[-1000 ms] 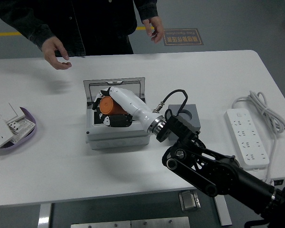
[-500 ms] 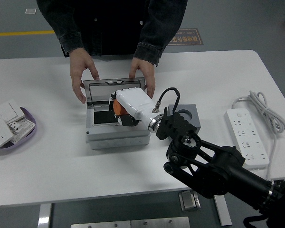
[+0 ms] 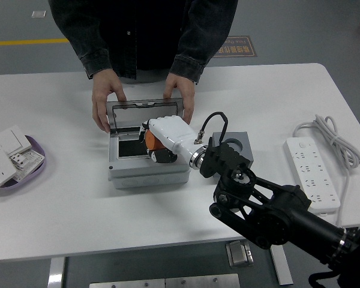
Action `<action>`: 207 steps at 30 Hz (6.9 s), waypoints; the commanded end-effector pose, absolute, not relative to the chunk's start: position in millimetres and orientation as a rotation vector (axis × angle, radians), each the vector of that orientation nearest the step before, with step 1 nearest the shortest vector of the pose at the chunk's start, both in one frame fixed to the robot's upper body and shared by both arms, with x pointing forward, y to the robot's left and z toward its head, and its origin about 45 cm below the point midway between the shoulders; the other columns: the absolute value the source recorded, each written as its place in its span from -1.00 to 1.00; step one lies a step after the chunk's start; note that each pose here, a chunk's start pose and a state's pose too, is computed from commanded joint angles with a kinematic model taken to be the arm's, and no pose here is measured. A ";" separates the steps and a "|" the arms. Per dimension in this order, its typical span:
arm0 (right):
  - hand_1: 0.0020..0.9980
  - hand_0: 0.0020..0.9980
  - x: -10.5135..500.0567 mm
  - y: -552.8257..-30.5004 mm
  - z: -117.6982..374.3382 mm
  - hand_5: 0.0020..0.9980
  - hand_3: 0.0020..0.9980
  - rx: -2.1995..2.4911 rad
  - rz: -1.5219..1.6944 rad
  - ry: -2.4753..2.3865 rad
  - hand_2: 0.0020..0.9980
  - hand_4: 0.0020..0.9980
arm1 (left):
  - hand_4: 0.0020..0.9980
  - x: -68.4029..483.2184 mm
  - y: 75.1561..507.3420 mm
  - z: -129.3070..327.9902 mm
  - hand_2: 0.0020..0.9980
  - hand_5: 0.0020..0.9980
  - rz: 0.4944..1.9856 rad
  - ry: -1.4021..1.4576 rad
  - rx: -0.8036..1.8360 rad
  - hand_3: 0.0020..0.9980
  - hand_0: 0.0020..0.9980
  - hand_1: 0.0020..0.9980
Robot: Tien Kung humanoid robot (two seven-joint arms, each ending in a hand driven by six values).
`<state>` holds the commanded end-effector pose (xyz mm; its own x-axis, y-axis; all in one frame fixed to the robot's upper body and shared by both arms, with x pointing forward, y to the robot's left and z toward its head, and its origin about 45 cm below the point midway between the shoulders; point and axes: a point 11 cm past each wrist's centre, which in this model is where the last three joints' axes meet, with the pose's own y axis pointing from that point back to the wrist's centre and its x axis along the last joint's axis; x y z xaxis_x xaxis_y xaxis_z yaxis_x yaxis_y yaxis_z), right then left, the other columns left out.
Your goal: Pick up the cylinder from the cube,place it in the box,flap close box
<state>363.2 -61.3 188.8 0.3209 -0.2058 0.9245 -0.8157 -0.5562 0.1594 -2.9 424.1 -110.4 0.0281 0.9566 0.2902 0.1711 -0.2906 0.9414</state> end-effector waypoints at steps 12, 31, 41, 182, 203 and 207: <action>0.47 0.72 360.1 -57.6 186.9 -0.32 0.57 1.989 1.226 -0.896 0.47 0.78 | 0.32 -2.3 423.5 -110.6 0.12 -0.58 1.333 1.179 1.560 0.19 0.20 0.17; 0.43 0.65 377.1 -91.7 254.8 -0.32 0.54 2.306 1.042 -1.254 0.44 0.77 | 0.32 -4.5 422.8 -111.4 0.12 -0.59 1.326 1.174 1.557 0.19 0.20 0.17; 0.31 0.52 418.1 -101.0 248.4 -0.29 0.46 2.236 1.011 -1.201 0.34 0.74 | 0.32 -2.2 426.3 -110.0 0.12 -0.59 1.327 1.166 1.564 0.19 0.20 0.17; 0.33 0.46 317.5 -256.1 178.0 0.42 0.37 3.048 -1.616 -2.393 0.34 0.84 | 0.32 -39.4 408.2 -116.9 0.11 -0.59 1.202 1.172 1.604 0.19 0.20 0.17; 0.27 0.24 309.7 -255.5 125.7 0.83 0.38 2.838 -1.733 -2.396 0.33 1.00 | 0.32 -38.6 405.0 -117.9 0.11 -0.59 1.183 1.165 1.604 0.19 0.20 0.17; 0.27 0.24 308.9 -250.4 123.5 0.83 0.38 2.852 -1.738 -2.361 0.33 1.00 | 0.32 -39.8 403.6 -118.3 0.11 -0.59 1.178 1.167 1.604 0.19 0.20 0.17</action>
